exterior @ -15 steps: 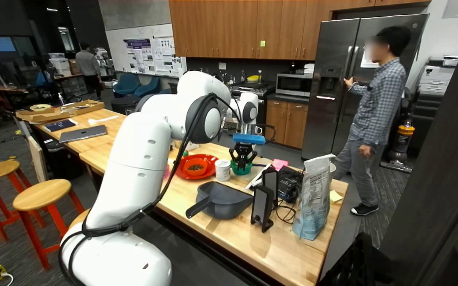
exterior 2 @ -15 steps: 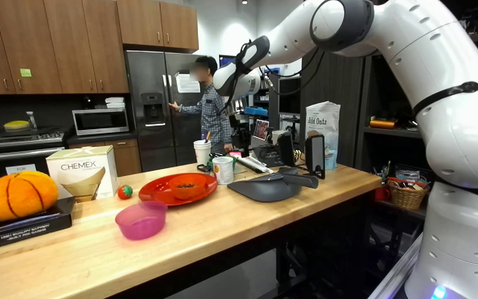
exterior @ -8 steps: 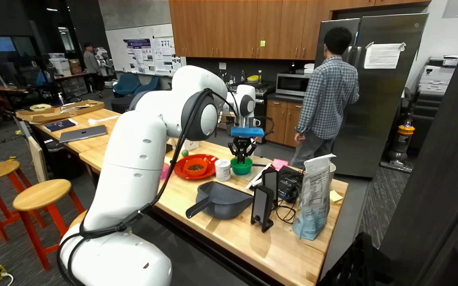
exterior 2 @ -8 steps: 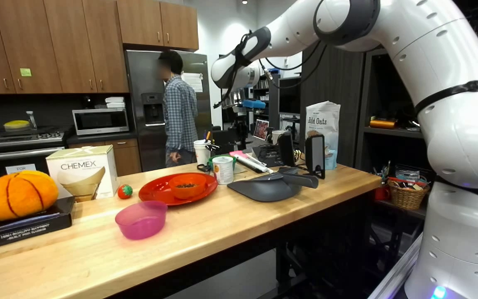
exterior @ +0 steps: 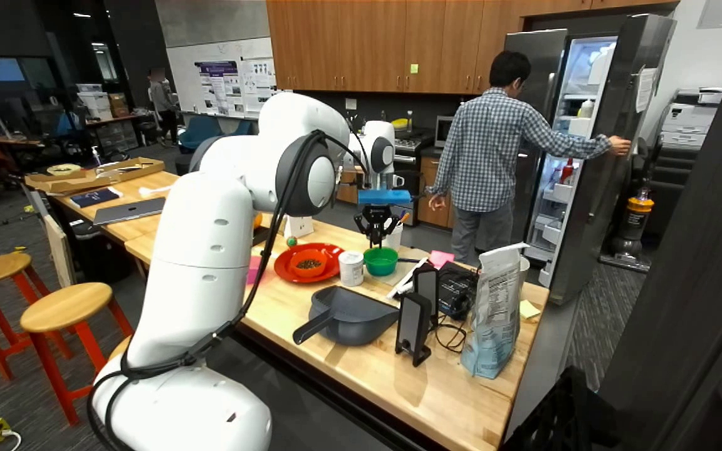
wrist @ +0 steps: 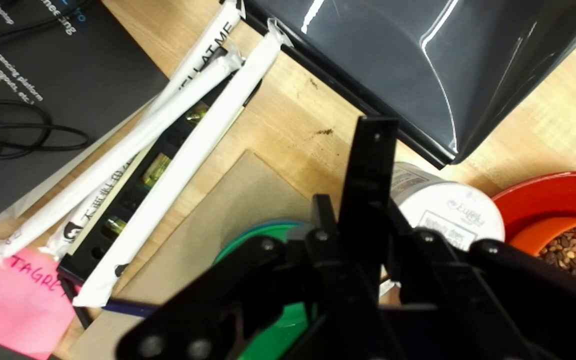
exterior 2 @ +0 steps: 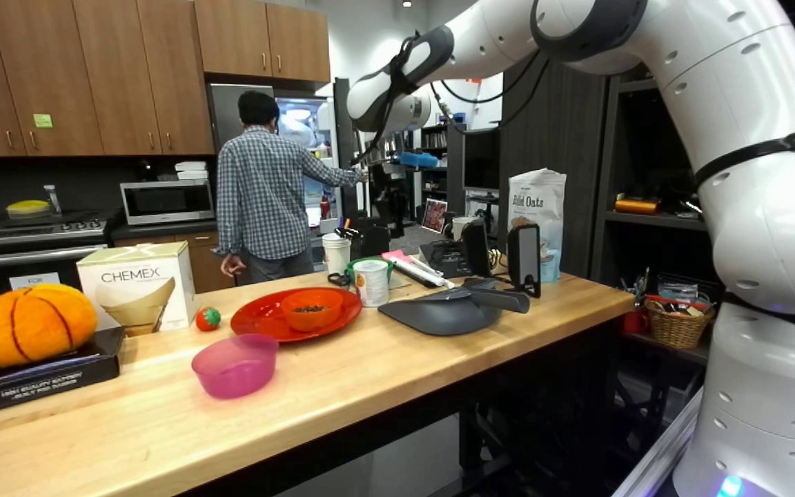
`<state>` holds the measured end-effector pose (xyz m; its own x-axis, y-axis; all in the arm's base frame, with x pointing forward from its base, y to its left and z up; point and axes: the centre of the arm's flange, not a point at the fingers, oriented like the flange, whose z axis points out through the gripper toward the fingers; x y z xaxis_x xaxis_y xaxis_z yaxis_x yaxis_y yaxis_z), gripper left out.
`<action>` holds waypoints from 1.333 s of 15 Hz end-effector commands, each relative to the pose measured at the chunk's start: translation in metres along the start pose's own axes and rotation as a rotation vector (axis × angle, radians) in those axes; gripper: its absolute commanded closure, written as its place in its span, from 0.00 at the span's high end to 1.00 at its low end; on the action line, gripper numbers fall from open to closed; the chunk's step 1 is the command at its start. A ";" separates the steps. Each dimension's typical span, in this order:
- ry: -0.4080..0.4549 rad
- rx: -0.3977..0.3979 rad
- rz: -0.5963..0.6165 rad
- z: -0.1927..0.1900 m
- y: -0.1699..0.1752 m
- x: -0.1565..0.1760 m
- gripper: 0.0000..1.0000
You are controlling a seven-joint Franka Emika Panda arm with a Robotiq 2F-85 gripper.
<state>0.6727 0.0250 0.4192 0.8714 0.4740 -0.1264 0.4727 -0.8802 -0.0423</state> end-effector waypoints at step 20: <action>-0.022 0.029 -0.084 -0.012 -0.098 -0.114 0.06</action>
<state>0.5548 0.0549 0.4482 0.8390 0.5240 -0.1469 0.5215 -0.8513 -0.0584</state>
